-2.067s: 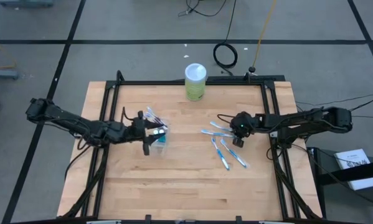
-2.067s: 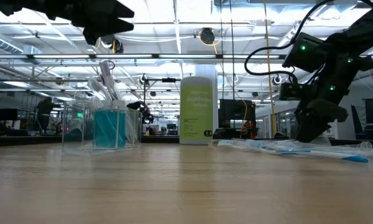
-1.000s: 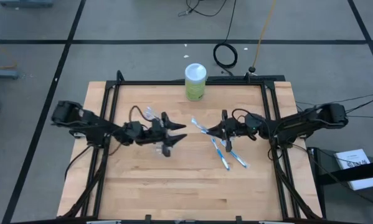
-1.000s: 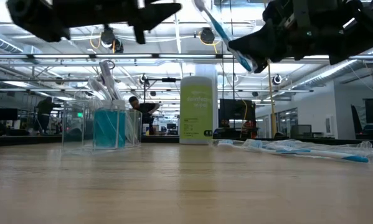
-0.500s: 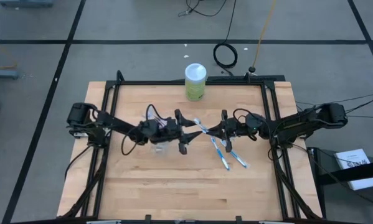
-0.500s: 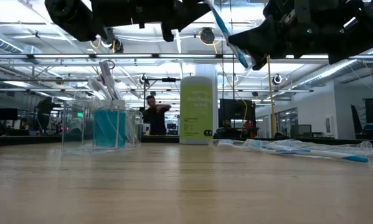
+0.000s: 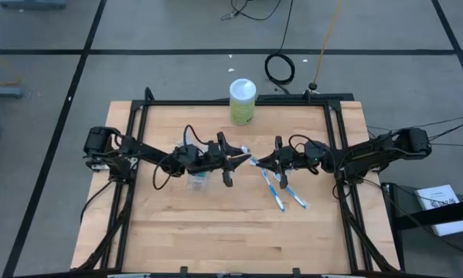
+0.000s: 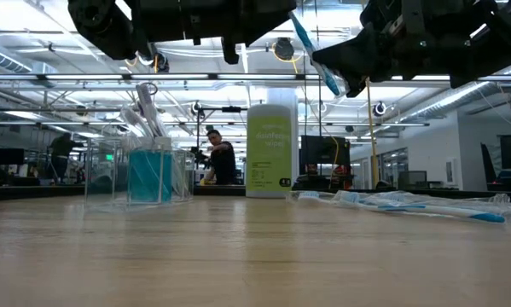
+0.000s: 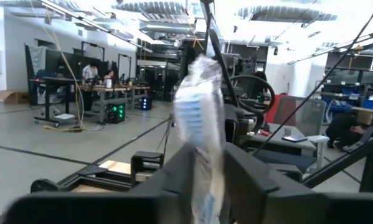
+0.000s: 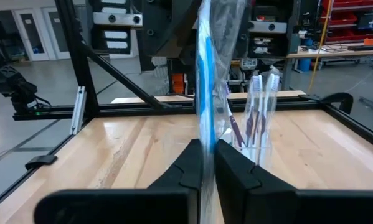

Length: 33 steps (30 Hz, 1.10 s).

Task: Pick & Place toothbrushing station
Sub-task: Put the blue toothbrush into the transparent organizer

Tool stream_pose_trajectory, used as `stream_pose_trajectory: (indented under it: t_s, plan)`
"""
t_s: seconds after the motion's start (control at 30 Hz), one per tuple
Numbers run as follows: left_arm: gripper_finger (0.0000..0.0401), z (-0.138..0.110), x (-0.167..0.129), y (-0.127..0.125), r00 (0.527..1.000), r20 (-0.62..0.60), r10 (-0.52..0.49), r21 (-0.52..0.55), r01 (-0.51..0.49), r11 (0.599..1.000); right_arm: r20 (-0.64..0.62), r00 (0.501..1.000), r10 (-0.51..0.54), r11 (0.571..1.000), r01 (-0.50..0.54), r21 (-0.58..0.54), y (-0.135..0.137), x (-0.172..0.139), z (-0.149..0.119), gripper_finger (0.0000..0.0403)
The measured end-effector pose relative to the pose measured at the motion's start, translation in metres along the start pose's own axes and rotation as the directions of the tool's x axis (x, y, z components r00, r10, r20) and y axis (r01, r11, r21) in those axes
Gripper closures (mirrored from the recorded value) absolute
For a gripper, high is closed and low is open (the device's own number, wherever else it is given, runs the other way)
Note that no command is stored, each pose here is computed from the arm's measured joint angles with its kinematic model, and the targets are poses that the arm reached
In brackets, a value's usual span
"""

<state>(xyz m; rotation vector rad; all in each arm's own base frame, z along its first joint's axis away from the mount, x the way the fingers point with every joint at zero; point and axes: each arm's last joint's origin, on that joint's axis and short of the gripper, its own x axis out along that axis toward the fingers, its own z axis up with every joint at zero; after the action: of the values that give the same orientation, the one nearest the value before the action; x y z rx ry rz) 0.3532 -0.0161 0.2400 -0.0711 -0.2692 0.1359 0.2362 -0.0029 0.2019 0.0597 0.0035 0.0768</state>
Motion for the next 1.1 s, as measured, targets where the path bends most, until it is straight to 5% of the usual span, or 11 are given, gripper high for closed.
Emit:
stream_pose_trajectory:
  t_s: [0.13,0.37,0.67,1.1]
  plan:
    - [0.0385,0.0,0.0,0.0,1.0,0.0,-0.006,-0.004,0.006,1.0,-0.008,1.0,-0.008,1.0,0.008,0.004,0.0,0.0,-0.001,0.0384]
    - [0.0389,0.033,-0.012,-0.006,0.995,-0.062,0.082,0.022,-0.08,0.997,-0.041,0.999,-0.004,0.999,0.005,0.035,-0.001,0.0,-0.003,0.0317]
    - [0.0389,0.088,-0.073,-0.048,0.933,-0.244,0.264,0.087,-0.25,0.964,-0.093,0.996,-0.007,0.999,0.01,0.038,-0.002,-0.005,-0.004,0.0263]
    - [0.0389,0.032,-0.18,-0.1,0.841,-0.238,0.486,-0.054,-0.511,0.858,-0.14,0.989,-0.049,0.997,0.056,0.047,-0.008,-0.017,0.002,0.026]
